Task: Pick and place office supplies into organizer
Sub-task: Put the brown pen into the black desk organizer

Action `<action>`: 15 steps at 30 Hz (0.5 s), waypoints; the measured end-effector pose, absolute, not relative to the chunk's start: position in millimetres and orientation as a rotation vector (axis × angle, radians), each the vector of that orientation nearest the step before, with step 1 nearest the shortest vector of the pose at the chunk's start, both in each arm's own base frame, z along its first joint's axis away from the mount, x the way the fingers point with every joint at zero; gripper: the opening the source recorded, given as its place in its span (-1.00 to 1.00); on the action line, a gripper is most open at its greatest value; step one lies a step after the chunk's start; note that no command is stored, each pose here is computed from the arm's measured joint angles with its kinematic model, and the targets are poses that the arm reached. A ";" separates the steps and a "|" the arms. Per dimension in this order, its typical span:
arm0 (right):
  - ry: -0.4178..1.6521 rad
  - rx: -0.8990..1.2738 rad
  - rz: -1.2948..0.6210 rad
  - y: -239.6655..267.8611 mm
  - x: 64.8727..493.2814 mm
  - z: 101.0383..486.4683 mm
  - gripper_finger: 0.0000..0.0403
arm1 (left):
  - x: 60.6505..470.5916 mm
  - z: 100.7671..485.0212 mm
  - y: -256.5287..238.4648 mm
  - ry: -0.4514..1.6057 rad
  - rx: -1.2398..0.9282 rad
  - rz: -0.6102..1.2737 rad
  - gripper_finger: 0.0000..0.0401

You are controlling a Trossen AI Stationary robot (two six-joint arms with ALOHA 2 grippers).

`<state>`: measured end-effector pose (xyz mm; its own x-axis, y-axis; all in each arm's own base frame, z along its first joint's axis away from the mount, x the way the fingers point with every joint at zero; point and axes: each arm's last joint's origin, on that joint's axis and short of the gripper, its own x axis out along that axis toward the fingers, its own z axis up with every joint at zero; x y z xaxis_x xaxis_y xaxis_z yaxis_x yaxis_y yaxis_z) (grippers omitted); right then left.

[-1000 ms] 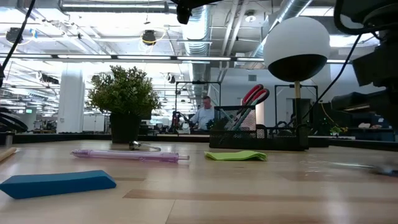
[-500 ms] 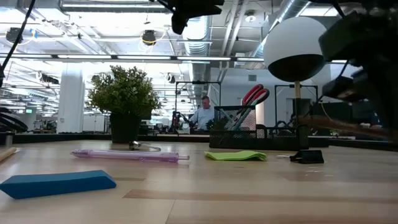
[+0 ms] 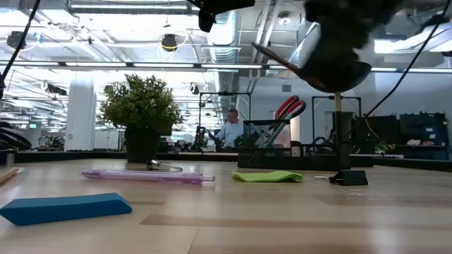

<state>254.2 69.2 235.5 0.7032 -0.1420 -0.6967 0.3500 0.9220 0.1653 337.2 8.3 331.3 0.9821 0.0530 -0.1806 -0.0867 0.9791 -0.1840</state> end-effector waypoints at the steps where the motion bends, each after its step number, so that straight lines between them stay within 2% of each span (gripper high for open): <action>1: 0.690 0.316 -0.305 64.3 256.4 240.5 -0.92 | 337.4 332.3 8.3 0.165 -0.196 0.070 -0.56; 9: 0.378 0.341 -0.321 46.2 277.0 267.0 -0.87 | 337.5 334.4 9.6 0.141 -0.183 0.108 -0.56; 15: 0.331 0.328 -0.351 39.2 284.9 265.6 -0.92 | 337.7 337.3 10.3 0.110 -0.187 0.108 -0.56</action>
<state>284.9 39.2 265.6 0.8868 -0.2786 -0.3687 0.3842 0.8878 0.2533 337.7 10.3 337.3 0.9882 0.0966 -0.1193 -0.1171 0.9768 -0.1795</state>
